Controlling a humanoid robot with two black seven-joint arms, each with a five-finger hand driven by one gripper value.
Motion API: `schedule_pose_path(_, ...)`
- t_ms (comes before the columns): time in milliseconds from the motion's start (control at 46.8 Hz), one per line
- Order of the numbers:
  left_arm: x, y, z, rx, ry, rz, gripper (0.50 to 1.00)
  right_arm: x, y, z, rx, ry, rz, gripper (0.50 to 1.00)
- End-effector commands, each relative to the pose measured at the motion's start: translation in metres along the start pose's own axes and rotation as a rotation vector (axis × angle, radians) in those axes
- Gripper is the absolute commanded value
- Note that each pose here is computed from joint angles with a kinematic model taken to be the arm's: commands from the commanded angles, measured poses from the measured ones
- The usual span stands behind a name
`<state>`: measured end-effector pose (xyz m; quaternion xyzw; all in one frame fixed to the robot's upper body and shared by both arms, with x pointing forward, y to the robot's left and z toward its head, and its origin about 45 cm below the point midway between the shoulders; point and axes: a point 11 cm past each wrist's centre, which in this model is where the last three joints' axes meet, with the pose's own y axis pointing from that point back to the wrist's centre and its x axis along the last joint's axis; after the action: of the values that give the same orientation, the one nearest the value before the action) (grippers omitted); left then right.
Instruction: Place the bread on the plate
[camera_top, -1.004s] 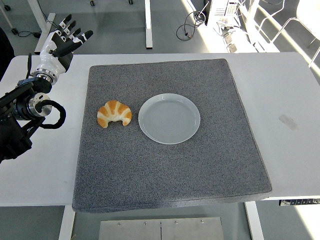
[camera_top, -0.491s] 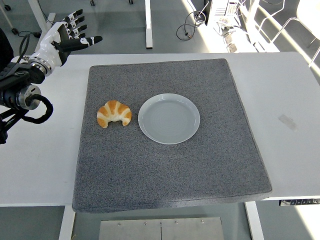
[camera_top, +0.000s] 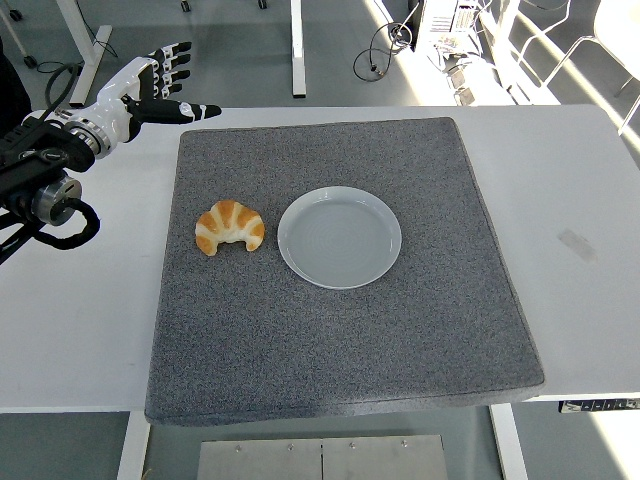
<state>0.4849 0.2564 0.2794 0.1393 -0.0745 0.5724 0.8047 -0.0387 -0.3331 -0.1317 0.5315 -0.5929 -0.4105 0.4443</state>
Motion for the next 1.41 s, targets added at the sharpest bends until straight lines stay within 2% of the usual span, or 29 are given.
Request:
schedule_pose_path(0, -0.006, 0.002, 0.002, 0.021, -0.059, -0.021, 0.980, 0.000, 0.000, -0.001, 0.003, 0.000, 0.000, 1.000)
schedule_pose_path(107, -0.018, 0.005, 0.003, 0.059, -0.188, -0.061, 0.980, 0.000, 0.000, 0.000, 0.000, 0.000, -0.001, 1.000)
schedule_pose_path(321, -0.029, 0.012, 0.022, 0.040, -0.314, -0.094, 0.980, 0.000, 0.000, 0.000, 0.000, 0.000, 0.000, 1.000)
schedule_pose_path(491, -0.037, 0.015, 0.012, 0.097, -0.475, -0.120, 0.978, 0.000, 0.000, 0.000, 0.000, 0.000, -0.001, 1.000)
schedule_pose_path(748, -0.046, 0.018, 0.005, 0.125, -0.589, -0.149, 0.980, 0.000, 0.000, 0.000, 0.001, 0.000, 0.000, 1.000)
schedule_pose_path(983, -0.055, 0.032, 0.011, 0.128, -0.644, -0.191, 0.980, 0.000, 0.000, 0.000, 0.000, 0.000, -0.001, 1.000)
schedule_pose_path(1154, -0.053, 0.039, -0.006, 0.210, -0.727, -0.213, 0.978, 0.000, 0.000, 0.000, 0.000, 0.000, 0.000, 1.000)
schedule_pose_path(1389, -0.051, 0.042, -0.009, 0.207, -0.775, -0.218, 0.978, 0.000, 0.000, 0.000, 0.000, 0.000, 0.000, 1.000)
